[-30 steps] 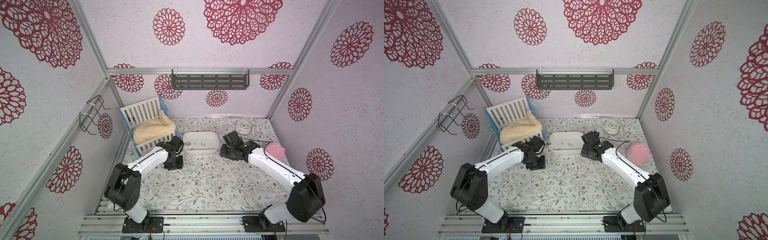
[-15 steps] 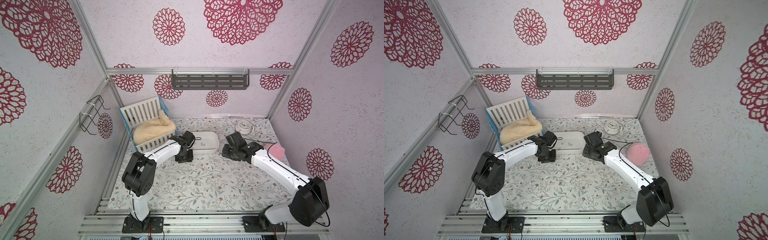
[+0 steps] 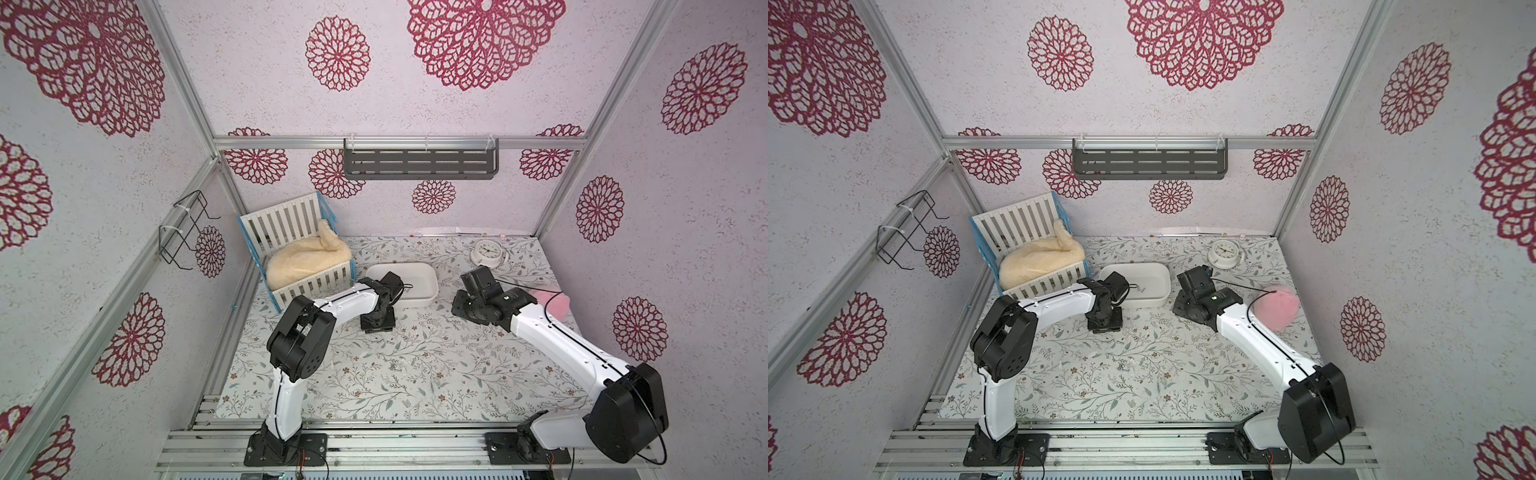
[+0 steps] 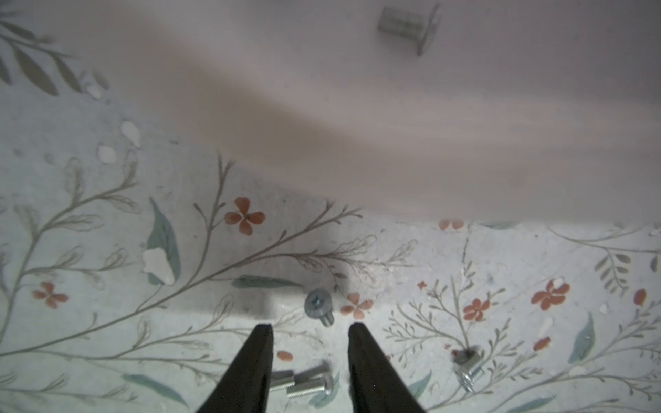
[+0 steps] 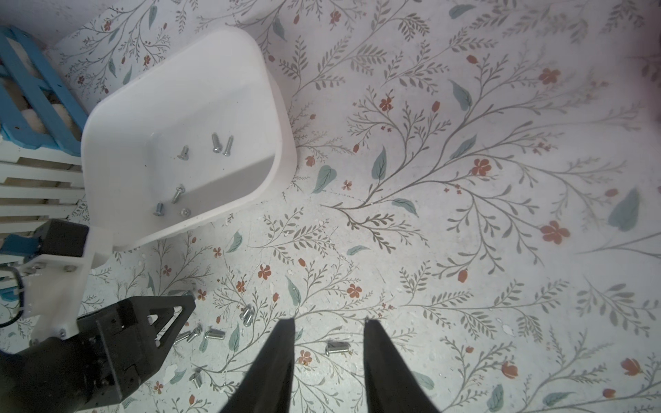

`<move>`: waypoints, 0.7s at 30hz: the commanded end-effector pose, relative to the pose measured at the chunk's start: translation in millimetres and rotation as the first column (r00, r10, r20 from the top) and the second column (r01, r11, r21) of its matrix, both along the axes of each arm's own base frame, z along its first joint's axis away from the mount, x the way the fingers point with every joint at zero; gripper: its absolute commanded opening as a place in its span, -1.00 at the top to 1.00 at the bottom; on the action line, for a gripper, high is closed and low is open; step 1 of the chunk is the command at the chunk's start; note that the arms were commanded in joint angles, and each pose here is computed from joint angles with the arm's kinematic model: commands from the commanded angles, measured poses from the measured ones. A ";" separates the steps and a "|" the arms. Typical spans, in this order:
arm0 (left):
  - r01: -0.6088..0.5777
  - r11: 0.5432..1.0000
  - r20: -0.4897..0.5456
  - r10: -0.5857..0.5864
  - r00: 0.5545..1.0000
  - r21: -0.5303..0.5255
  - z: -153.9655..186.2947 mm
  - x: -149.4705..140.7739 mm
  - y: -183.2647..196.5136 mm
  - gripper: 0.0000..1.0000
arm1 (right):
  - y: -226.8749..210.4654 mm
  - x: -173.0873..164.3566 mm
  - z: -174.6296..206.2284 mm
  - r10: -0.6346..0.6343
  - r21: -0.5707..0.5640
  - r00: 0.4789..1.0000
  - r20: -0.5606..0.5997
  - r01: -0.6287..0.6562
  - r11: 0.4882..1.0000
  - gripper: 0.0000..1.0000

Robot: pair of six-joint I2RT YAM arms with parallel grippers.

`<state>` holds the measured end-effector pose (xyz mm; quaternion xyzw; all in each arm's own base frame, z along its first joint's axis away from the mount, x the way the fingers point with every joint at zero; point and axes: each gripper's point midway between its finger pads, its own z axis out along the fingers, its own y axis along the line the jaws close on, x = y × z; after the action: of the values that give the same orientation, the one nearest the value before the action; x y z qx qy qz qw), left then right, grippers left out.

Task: Put the screws on the desktop into the storage box
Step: Pick up the screw from the center of the board.

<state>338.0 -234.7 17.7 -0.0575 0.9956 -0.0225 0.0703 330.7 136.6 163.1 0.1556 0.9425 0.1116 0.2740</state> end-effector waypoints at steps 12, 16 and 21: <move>-0.010 1.000 -0.010 0.010 1.000 0.024 -16.0 7.9 -4.0 0.31 | -12.6 1.0 14.2 -0.004 0.032 0.998 0.058 0.002 0.999 0.27; 0.001 1.000 -0.027 0.000 1.000 0.030 -19.2 3.1 -1.7 0.40 | -12.5 1.0 14.7 -0.005 0.036 0.998 0.059 0.003 0.999 0.27; 0.012 0.999 -0.046 -0.011 0.999 0.038 -23.2 -4.3 2.5 0.53 | -11.6 1.5 14.8 -0.007 0.044 0.998 0.060 0.004 0.999 0.27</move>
<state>346.2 -238.9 9.4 -0.0567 0.9956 -0.0174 0.0722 327.4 124.9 161.4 0.1629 0.9406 0.1191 0.2729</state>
